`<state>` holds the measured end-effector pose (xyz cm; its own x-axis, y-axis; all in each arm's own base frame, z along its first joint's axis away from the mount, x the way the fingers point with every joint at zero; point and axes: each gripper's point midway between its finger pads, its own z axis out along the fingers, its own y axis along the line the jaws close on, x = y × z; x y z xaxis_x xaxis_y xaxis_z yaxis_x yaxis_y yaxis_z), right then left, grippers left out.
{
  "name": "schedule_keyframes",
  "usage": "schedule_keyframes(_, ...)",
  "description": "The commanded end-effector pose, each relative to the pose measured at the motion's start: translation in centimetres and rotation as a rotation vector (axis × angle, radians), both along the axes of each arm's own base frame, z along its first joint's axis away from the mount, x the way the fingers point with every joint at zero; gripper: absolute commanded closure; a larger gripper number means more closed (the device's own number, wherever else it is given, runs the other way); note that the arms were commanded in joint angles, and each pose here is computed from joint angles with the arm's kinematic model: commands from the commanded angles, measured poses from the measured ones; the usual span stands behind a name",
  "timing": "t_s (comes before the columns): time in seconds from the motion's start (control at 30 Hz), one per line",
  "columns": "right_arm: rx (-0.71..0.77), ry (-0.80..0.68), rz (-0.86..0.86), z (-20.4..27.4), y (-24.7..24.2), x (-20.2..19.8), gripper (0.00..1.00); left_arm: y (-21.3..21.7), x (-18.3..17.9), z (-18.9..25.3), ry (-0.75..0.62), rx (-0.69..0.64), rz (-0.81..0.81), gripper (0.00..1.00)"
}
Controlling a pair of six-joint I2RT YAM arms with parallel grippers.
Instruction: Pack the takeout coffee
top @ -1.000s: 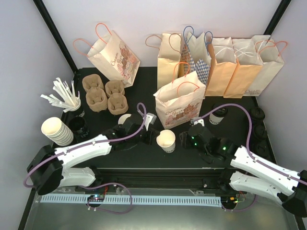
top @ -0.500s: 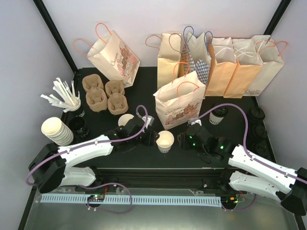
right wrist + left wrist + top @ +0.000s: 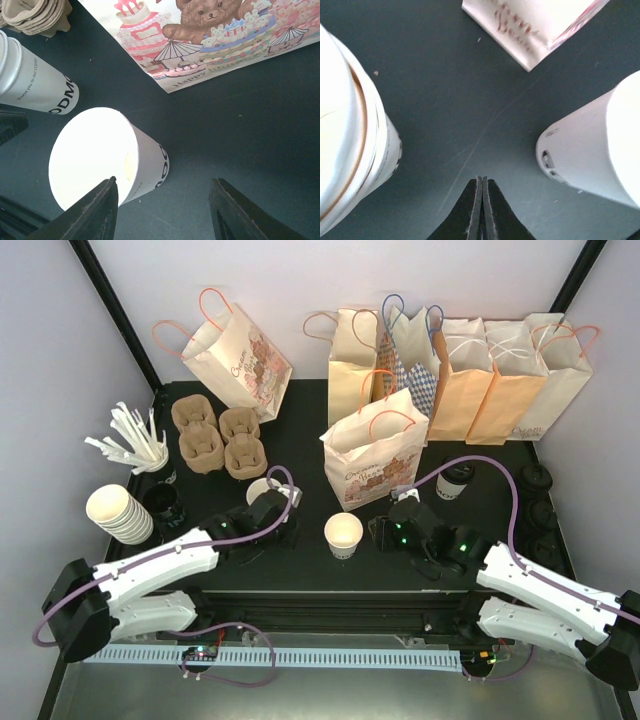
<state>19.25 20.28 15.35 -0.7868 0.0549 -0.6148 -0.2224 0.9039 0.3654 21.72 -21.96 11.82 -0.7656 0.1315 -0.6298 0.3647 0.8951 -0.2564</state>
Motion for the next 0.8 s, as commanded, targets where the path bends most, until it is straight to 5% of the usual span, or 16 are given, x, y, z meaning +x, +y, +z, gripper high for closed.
schedule_keyframes(0.0,0.022,-0.013,0.000,0.5,0.1,0.1,0.47,1.0,0.1,-1.4,0.027,0.128,-0.007,0.98)
schedule_keyframes(0.77,0.016,-0.038,-0.025,0.9,-1.0,0.1,0.47,2.4,2.8,-7.1,0.105,0.513,0.013,0.98)
